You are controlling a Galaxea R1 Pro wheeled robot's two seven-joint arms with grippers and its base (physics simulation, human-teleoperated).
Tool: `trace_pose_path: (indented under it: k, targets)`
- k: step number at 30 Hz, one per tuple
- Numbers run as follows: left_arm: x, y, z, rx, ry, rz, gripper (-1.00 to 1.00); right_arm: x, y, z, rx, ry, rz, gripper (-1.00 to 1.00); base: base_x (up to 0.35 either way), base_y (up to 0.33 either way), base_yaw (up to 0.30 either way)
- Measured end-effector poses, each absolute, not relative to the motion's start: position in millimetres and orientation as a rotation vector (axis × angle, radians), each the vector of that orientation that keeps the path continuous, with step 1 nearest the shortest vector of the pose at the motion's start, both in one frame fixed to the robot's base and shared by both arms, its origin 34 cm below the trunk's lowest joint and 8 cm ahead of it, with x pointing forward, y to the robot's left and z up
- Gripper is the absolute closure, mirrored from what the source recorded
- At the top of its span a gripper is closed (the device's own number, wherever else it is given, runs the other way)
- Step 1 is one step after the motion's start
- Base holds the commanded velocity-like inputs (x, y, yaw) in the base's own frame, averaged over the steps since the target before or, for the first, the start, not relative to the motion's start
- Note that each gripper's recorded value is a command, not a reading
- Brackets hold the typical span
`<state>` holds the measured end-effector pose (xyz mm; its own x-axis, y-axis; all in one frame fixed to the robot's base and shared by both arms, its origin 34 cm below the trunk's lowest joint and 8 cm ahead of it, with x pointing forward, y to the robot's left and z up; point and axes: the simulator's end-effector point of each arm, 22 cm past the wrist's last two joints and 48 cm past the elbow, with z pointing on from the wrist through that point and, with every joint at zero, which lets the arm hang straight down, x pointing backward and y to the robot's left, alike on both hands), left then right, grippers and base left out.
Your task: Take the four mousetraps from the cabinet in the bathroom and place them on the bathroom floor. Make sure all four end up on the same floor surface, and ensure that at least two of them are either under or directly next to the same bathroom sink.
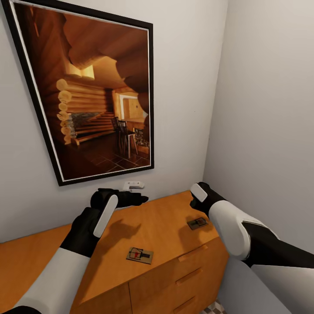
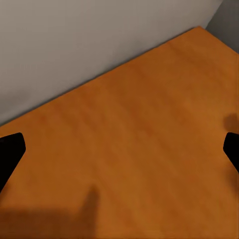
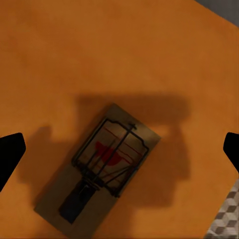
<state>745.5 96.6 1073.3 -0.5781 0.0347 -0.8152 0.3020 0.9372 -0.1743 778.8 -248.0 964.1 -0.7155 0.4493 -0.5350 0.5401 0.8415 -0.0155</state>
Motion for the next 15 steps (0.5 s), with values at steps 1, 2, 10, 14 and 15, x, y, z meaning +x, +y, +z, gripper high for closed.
trace_pose_path:
  k: [1, 2, 10, 14, 15]
  targets:
    - [745.5, 96.5, 1073.3, 0.238, 2.166, -0.368, -1.0, 778.6, -248.5, 963.8, 0.727, 2.492, -0.23, -1.0, 0.0, 0.0, 0.0]
    - [745.5, 96.4, 1073.3, 0.238, 2.166, -0.369, -1.0, 778.4, -249.3, 963.7, 0.732, 2.492, -0.229, -1.0, 0.0, 0.0, 0.0]
    - [745.4, 96.1, 1073.3, 0.239, 2.166, -0.369, -1.0, 777.9, -250.0, 962.6, 0.738, 2.494, -0.225, -1.0, 0.0, 0.0, 0.0]
    - [745.4, 96.2, 1073.3, 0.238, 2.166, -0.369, -1.0, 778.0, -250.3, 962.7, 0.737, 2.494, -0.226, -1.0, 0.0, 0.0, -0.003]
    - [745.5, 96.3, 1073.2, 0.238, 2.166, -0.369, -1.0, 777.9, -250.6, 962.7, 0.738, 2.494, -0.227, -1.0, 0.0, 0.0, -0.039]
